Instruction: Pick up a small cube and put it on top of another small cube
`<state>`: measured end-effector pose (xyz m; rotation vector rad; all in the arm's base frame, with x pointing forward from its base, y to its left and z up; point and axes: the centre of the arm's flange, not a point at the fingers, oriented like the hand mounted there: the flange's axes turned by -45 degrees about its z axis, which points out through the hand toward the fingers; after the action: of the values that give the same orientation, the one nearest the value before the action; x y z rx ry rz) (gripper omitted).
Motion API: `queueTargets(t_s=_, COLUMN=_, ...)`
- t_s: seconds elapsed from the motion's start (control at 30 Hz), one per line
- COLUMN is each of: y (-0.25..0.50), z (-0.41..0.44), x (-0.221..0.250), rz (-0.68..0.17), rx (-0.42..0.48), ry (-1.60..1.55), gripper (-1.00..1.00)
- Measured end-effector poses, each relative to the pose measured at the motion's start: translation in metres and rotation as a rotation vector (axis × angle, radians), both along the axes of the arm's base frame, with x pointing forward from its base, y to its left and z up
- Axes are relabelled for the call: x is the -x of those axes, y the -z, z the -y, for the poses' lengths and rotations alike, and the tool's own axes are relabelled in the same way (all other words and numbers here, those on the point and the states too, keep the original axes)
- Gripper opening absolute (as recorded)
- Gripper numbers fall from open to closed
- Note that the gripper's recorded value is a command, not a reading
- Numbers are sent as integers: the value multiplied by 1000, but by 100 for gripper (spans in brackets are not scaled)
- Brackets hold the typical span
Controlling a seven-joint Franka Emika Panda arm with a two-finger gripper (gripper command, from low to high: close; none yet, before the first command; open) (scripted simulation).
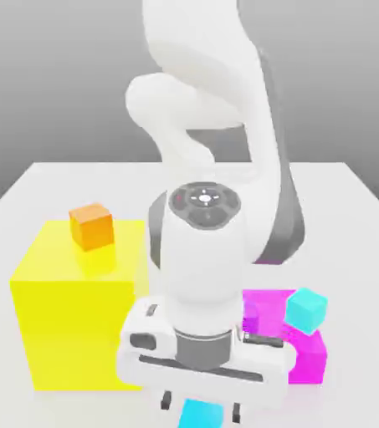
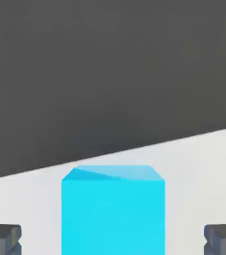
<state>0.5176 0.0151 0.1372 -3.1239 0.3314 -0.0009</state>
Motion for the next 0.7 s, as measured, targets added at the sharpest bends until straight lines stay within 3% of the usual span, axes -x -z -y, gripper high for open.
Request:
queueTargets(t_s=0.23, y=0, z=0, x=0, rz=0, rx=0, ry=0, gripper=-100)
queueTargets(t_s=0.4, y=-59, z=-2, x=3, rz=0, rx=1, ry=4, gripper=-100)
queueTargets(t_s=0.7, y=-135, z=-39, x=65, rz=1, rx=20, ry=81, gripper=-100)
